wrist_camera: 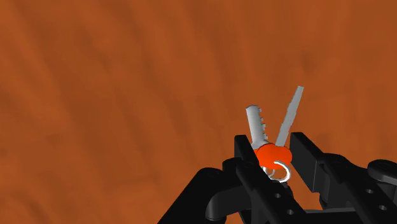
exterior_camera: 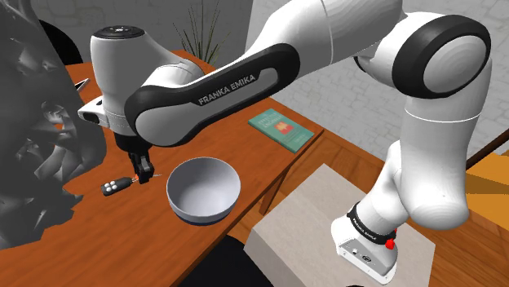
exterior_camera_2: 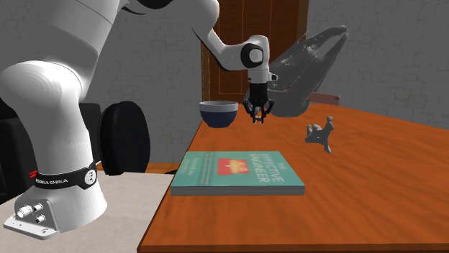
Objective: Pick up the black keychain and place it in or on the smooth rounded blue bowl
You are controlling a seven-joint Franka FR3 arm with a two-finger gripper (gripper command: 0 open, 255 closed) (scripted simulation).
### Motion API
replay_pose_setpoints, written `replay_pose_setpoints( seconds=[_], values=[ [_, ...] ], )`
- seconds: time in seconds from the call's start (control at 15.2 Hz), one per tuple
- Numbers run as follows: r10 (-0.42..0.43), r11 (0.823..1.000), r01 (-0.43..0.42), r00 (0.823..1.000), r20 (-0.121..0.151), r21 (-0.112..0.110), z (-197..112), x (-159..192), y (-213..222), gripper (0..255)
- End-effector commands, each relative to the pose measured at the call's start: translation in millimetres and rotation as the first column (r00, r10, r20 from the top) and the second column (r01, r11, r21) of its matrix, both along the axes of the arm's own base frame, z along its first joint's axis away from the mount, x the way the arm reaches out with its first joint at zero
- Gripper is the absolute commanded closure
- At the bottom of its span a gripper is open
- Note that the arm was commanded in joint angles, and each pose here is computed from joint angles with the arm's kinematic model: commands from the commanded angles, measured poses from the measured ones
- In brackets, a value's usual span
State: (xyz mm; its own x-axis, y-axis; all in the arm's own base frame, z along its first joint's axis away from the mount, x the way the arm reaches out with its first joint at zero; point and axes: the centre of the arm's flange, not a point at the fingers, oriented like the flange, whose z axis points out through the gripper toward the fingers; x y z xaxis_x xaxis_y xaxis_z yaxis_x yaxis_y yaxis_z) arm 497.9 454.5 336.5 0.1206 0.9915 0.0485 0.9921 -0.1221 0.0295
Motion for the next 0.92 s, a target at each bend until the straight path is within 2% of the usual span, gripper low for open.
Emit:
replay_pose_setpoints(
  seconds=[0.0,0.33,0.86],
  values=[
    [0.0,1.0,0.0,1.0,-0.003,-0.002,-1.8,-0.2,-0.3,255],
    [0.0,1.0,0.0,1.0,-0.002,-0.002,-1.8,0.1,-0.6,255],
    [0.0,1.0,0.0,1.0,-0.002,-0.002,40.4,0.1,-0.6,255]
  ],
)
